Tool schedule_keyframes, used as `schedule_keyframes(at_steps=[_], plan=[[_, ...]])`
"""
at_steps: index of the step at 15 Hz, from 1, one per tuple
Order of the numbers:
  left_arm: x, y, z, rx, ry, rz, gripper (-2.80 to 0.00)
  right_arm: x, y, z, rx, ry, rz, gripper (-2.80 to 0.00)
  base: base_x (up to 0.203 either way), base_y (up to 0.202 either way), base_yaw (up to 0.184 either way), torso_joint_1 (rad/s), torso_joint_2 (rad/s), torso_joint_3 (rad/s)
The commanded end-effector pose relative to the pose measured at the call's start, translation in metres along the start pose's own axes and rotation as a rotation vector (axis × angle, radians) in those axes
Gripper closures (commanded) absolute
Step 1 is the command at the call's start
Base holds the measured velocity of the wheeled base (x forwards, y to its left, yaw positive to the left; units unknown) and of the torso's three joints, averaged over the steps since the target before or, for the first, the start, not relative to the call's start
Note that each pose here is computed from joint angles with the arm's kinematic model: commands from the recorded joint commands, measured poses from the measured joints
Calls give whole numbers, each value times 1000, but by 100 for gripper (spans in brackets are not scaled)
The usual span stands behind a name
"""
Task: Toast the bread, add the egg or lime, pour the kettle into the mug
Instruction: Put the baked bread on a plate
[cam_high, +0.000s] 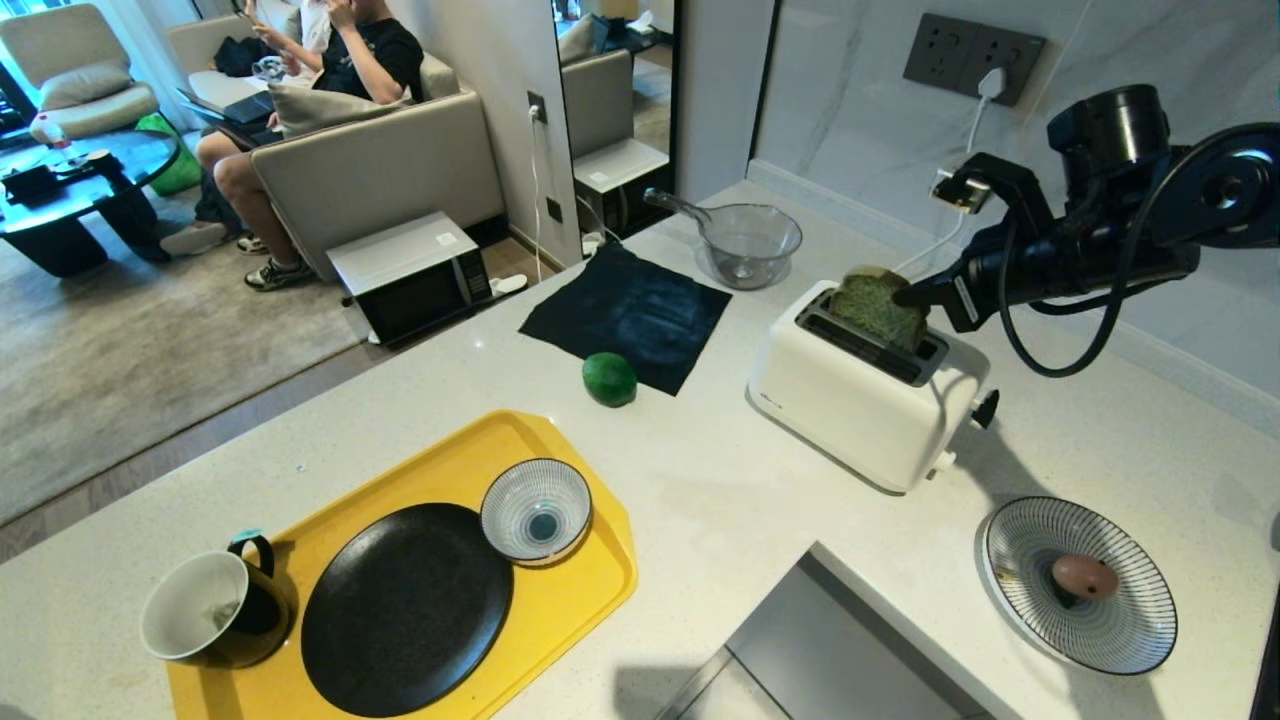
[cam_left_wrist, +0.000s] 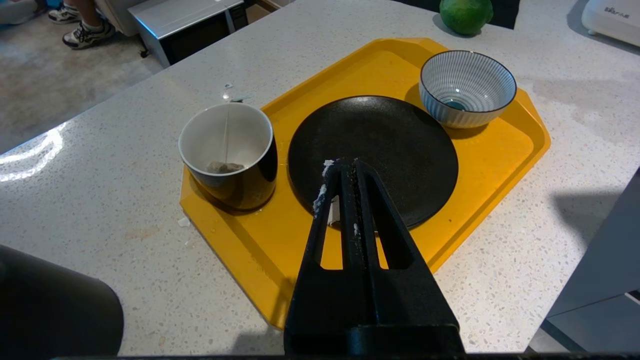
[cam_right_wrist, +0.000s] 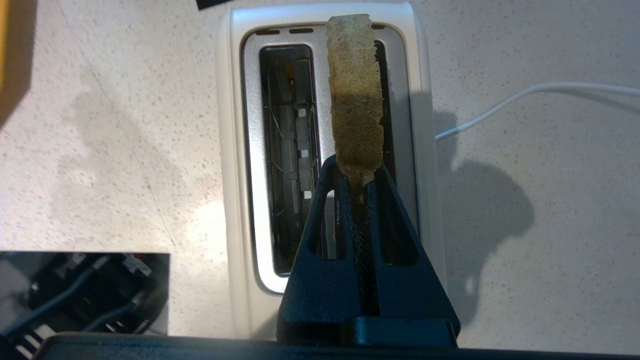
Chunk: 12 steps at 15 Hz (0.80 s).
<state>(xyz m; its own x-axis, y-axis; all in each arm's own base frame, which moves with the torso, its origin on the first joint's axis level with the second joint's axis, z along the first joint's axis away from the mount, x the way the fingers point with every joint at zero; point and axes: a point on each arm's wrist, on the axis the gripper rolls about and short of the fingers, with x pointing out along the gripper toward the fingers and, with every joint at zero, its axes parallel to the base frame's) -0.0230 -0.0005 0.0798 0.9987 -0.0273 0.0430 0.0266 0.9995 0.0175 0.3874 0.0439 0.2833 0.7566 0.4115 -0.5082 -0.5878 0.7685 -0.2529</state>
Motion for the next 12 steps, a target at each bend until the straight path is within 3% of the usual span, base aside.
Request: schedule_keyframes(at_steps=[1, 12], plan=[[1, 0, -5, 0, 15, -1, 0, -18, 2, 8, 36, -33, -15, 0, 0, 0, 0, 0, 0, 0], [1, 0, -5, 0, 15, 0, 0, -113, 6, 40, 174, -218, -134, 0, 0, 0, 0, 0, 0, 0]])
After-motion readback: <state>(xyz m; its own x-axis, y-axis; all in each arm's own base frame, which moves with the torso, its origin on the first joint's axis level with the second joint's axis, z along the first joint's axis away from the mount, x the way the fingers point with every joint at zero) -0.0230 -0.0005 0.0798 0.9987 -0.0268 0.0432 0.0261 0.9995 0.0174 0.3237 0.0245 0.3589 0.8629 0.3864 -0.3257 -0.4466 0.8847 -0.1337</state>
